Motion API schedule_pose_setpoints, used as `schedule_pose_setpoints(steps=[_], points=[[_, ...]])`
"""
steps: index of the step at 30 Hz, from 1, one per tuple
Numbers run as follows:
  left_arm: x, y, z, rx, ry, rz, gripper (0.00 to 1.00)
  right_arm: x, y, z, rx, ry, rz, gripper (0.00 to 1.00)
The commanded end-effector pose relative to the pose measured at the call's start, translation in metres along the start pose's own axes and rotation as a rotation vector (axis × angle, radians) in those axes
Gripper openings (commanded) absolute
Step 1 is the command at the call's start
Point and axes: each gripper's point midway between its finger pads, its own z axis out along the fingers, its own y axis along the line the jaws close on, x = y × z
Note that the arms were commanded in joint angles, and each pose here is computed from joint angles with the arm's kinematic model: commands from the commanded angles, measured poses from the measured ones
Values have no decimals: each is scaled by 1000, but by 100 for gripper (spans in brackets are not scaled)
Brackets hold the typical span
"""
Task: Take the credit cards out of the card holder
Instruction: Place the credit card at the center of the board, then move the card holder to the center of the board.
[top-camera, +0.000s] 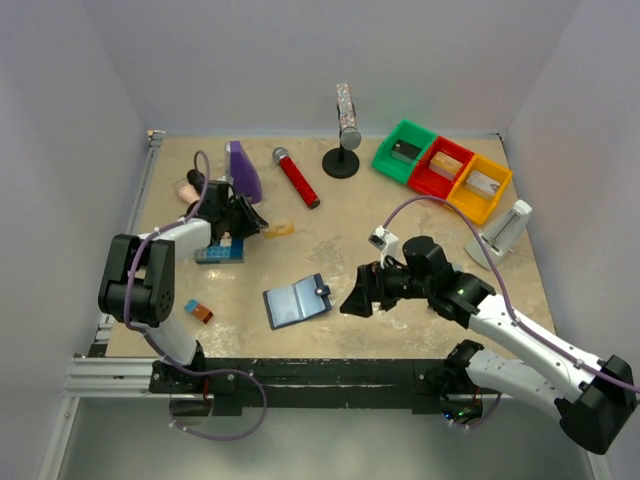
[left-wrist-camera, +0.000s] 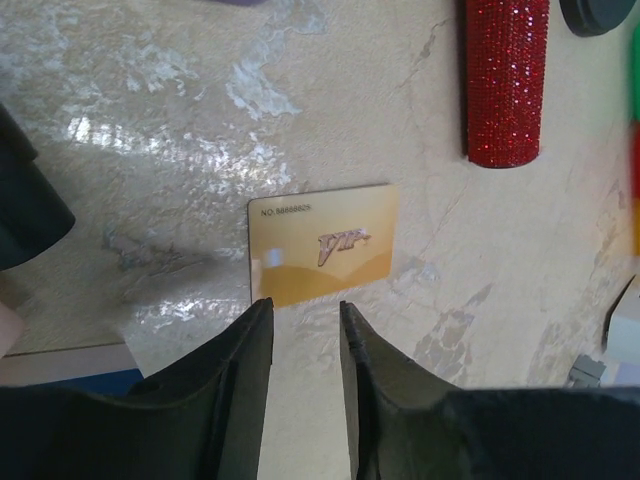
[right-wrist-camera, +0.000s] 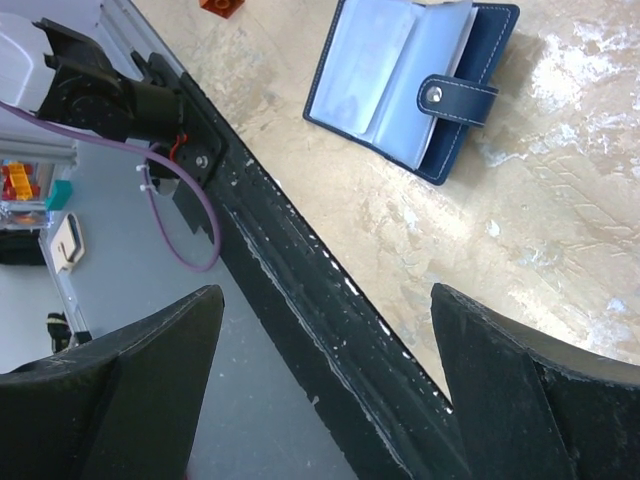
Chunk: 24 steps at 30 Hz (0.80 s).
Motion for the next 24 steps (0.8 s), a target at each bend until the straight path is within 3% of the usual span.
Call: schedule_pose_setpoints(steps=[1, 7, 12, 16, 19, 24], points=[[-19, -13, -15, 23, -31, 15, 42, -4, 3, 1, -22, -20, -12, 90], [-36, -26, -47, 27, -99, 38, 52, -7, -7, 4, 31, -33, 5, 91], [-31, -49, -98, 85, -209, 42, 55, -22, -32, 8, 197, -92, 26, 92], [11, -53, -125, 44, -237, 125, 58, -20, -42, 16, 362, -3, -88, 92], [49, -41, -136, 29, -229, 111, 58, -24, -39, 28, 441, 61, -165, 94], [99, -9, -146, -15, -211, 70, 56, -20, -39, 61, 445, 154, -149, 95]])
